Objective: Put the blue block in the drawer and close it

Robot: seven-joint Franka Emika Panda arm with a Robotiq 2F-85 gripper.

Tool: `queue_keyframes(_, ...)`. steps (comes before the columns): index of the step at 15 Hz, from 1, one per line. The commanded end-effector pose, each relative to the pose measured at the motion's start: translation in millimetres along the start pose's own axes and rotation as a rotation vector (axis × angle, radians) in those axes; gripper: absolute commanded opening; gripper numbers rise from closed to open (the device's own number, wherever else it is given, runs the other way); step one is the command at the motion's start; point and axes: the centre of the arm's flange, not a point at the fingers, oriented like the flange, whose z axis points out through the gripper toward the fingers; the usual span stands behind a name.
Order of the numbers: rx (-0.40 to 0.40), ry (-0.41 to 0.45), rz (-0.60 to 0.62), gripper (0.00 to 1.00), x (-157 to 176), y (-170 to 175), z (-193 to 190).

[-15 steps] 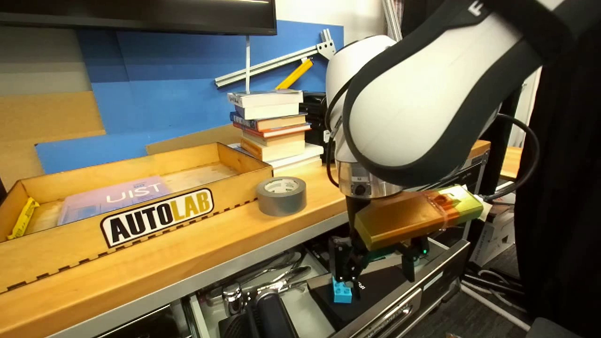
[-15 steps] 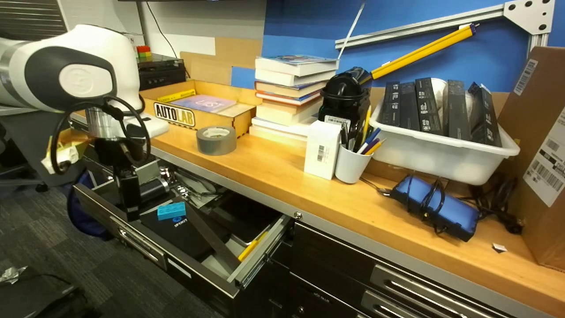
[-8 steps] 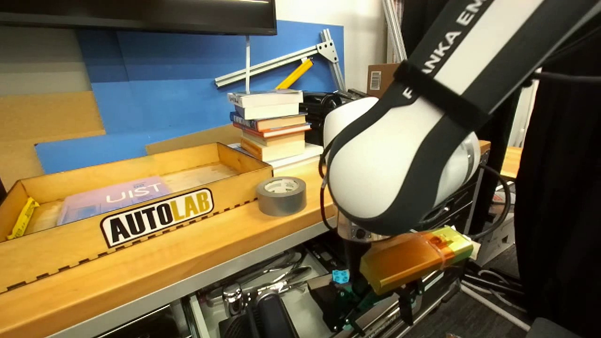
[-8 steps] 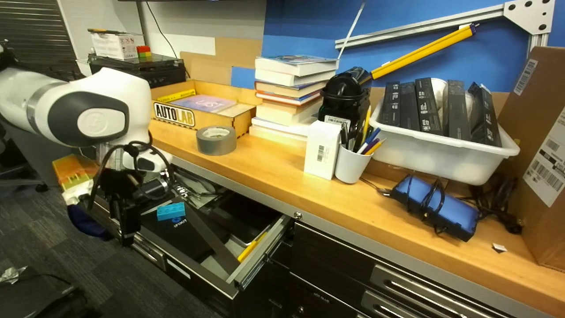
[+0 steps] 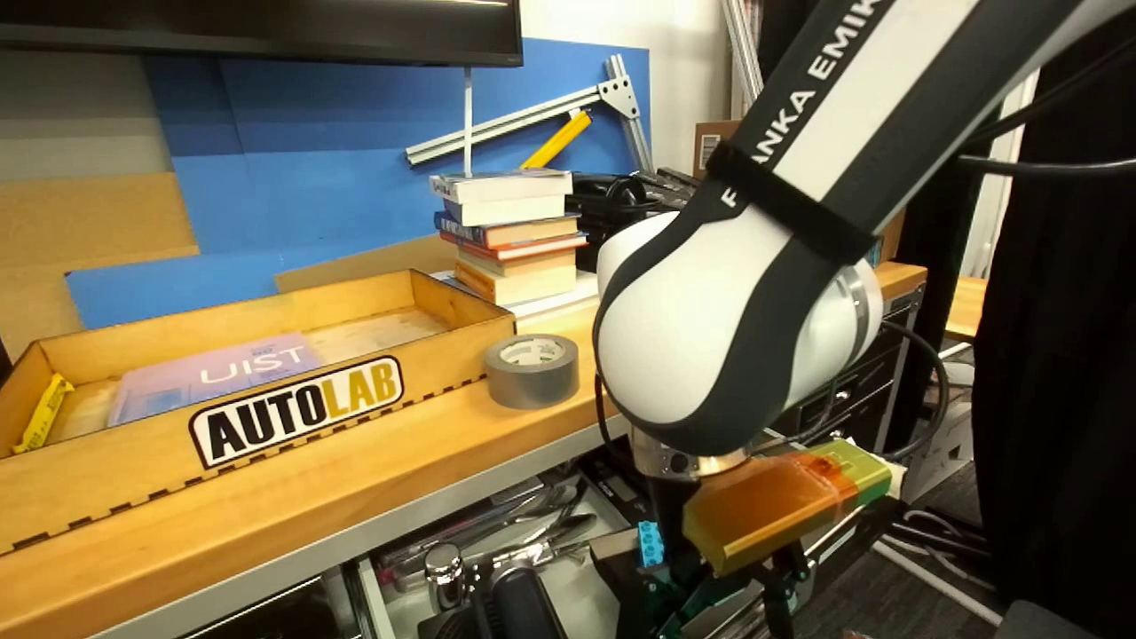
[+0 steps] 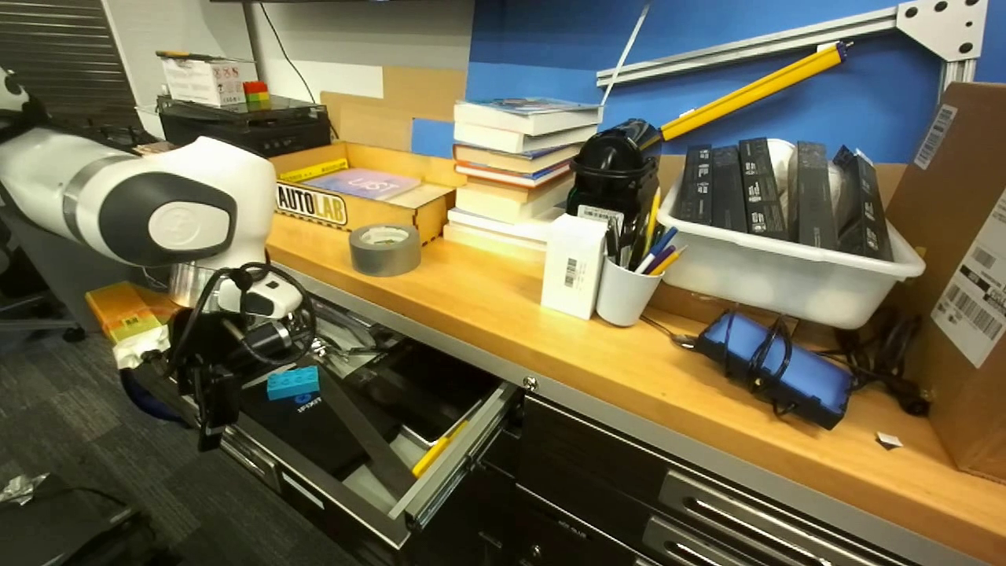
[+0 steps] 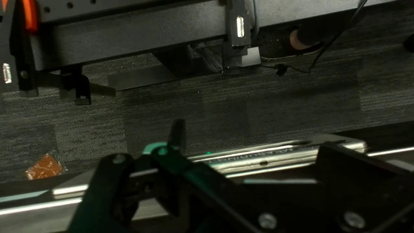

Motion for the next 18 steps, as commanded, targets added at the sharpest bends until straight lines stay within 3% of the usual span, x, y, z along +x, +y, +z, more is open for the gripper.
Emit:
queue_keyframes(1, 0.022, -0.027, -0.115, 1.00, -8.5, -9.1, 14.4)
queue_keyframes(3, 0.050, 0.011, -0.164, 1.00, -20.7, -6.7, 13.0)
queue_keyframes(5, 0.089, -0.002, -0.212, 1.00, -25.2, -2.9, 16.3)
queue_keyframes(8, 0.127, -0.099, -0.301, 1.00, -31.9, -5.5, 25.0)
queue_keyframes(9, 0.099, -0.145, -0.294, 1.00, -31.1, -11.5, 31.9)
queue_keyframes(10, 0.079, -0.178, -0.242, 1.00, -28.6, -15.4, 38.4)
queue_keyframes(13, 0.054, -0.159, -0.156, 1.00, -10.7, -24.1, 50.6)
queue_keyframes(18, 0.045, 0.005, 0.075, 1.00, 31.9, -35.5, 38.5)
